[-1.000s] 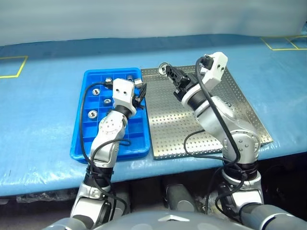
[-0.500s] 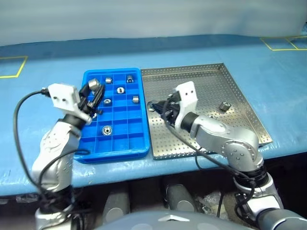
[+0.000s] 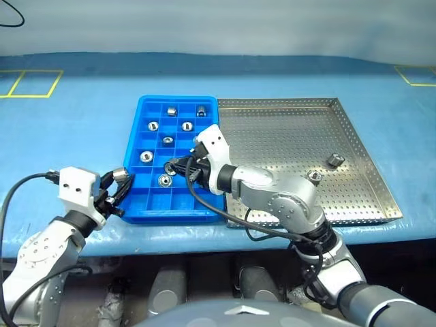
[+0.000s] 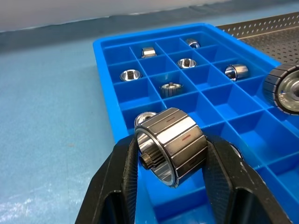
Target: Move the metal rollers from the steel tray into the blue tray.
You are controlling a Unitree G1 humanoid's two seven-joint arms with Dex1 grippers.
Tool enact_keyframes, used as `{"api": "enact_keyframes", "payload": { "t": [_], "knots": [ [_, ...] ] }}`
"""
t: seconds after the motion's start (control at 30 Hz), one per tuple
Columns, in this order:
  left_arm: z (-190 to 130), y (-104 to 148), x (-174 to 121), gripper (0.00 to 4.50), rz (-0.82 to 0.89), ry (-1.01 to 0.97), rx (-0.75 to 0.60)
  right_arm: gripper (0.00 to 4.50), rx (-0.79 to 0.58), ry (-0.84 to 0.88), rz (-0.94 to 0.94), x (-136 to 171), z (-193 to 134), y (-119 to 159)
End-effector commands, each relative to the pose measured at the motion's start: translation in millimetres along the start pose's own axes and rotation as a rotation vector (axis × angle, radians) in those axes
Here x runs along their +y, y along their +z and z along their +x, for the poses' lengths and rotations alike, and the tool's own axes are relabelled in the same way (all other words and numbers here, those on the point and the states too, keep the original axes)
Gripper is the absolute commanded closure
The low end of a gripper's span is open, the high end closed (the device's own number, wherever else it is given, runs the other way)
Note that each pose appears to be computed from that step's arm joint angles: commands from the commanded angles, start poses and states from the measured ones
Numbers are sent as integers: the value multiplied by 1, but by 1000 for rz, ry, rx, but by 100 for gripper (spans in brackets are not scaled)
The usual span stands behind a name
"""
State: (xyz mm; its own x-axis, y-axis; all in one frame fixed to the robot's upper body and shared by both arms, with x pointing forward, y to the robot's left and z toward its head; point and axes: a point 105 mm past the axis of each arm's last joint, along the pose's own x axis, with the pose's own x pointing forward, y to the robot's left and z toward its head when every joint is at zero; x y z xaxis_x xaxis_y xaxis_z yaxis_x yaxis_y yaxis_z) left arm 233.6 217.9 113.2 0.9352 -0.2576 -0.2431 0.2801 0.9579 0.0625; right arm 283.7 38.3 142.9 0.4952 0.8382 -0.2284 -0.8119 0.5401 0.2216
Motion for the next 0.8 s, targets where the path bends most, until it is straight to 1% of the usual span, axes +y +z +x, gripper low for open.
{"api": "enact_keyframes", "payload": {
  "t": [0.03, 0.1, 0.17, 0.2, 0.3, 0.37, 0.4, 0.47, 0.53, 0.67, 0.73, 0.8],
  "knots": [
    [0, 6, -12, 284, 41, -41, 11, 380, -65, 1, -24, 0, -2, 17],
    [1, 2, -13, 284, 43, -45, 45, 380, -75, -16, -20, -3, -3, 18],
    [2, -2, -12, 213, 33, -36, 74, 380, -87, -42, -13, -8, -5, 19],
    [3, -3, -12, 193, 35, -39, 89, 380, -91, -57, -7, -12, -5, 20],
    [4, -5, -12, 100, 39, -42, 117, 380, -100, -93, 4, -20, -7, 20],
    [5, -6, -12, 25, 35, -44, 128, 380, -106, -118, 12, -26, -8, 21],
    [6, -5, -13, 3, 34, -48, 131, 380, -105, -132, 10, -29, -9, 21],
    [7, -2, -17, 3, 38, -71, 121, 380, -106, -153, 9, -33, -8, 20],
    [9, 5, -19, 3, 38, -79, 82, 380, -104, -167, 10, -37, -7, 19],
    [11, 33, -29, 3, 24, -125, -86, 380, -93, -181, 13, -42, 2, 14],
    [12, 39, -29, 3, 5, -119, -132, 380, -78, -188, 10, -45, 8, 10],
    [13, 41, -28, 3, -8, -112, -148, 380, -76, -181, 18, -45, 12, 9]
  ]
}}
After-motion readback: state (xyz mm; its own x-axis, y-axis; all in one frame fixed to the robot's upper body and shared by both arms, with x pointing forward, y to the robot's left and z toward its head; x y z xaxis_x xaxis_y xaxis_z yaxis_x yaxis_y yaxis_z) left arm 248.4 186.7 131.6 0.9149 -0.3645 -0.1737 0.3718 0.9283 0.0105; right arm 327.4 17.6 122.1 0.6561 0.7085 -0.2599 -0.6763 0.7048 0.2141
